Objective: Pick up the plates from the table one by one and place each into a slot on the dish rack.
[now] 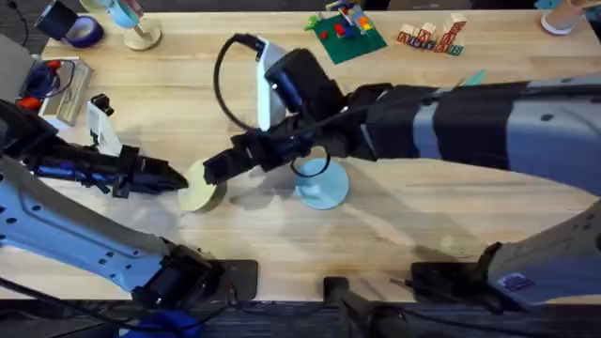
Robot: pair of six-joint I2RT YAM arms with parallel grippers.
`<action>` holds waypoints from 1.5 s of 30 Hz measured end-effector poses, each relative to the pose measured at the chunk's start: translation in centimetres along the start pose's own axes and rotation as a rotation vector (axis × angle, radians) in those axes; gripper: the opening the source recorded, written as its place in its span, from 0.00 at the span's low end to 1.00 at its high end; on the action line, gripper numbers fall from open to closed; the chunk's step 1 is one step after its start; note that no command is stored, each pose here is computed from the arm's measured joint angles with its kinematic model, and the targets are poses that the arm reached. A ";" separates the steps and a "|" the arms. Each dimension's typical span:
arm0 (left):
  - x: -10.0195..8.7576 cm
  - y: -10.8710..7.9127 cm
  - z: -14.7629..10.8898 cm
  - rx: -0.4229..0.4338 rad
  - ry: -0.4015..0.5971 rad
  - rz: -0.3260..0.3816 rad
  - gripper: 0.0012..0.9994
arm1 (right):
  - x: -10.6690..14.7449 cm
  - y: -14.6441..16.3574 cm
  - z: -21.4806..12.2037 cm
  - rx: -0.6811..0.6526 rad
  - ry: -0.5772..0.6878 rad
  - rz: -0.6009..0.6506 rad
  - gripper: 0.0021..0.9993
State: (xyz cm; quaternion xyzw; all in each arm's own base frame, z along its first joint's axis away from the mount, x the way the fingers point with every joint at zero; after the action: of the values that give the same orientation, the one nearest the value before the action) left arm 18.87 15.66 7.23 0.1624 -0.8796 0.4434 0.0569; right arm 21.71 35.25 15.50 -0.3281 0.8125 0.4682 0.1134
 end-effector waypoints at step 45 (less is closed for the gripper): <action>0.0 0.0 0.0 0.000 0.000 0.000 0.04 | 0.8 1.0 6.7 0.108 -0.162 0.222 0.94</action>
State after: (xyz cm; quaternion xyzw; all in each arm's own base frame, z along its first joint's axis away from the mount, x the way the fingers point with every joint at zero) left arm 18.87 15.66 7.23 0.1624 -0.8796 0.4434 0.0569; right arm 19.68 40.86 12.18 -0.1907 0.8559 0.4587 0.1436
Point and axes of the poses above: each hand's point on the last joint's axis, 136 mm out from that joint toward the fingers, its own z axis out along the fingers, its own y axis along the line the jaws close on, x = y × z, the point moved 8 cm from there along -z, back along the fingers, and after that the axes turned 7 degrees about -z, right-handed, at the moved point
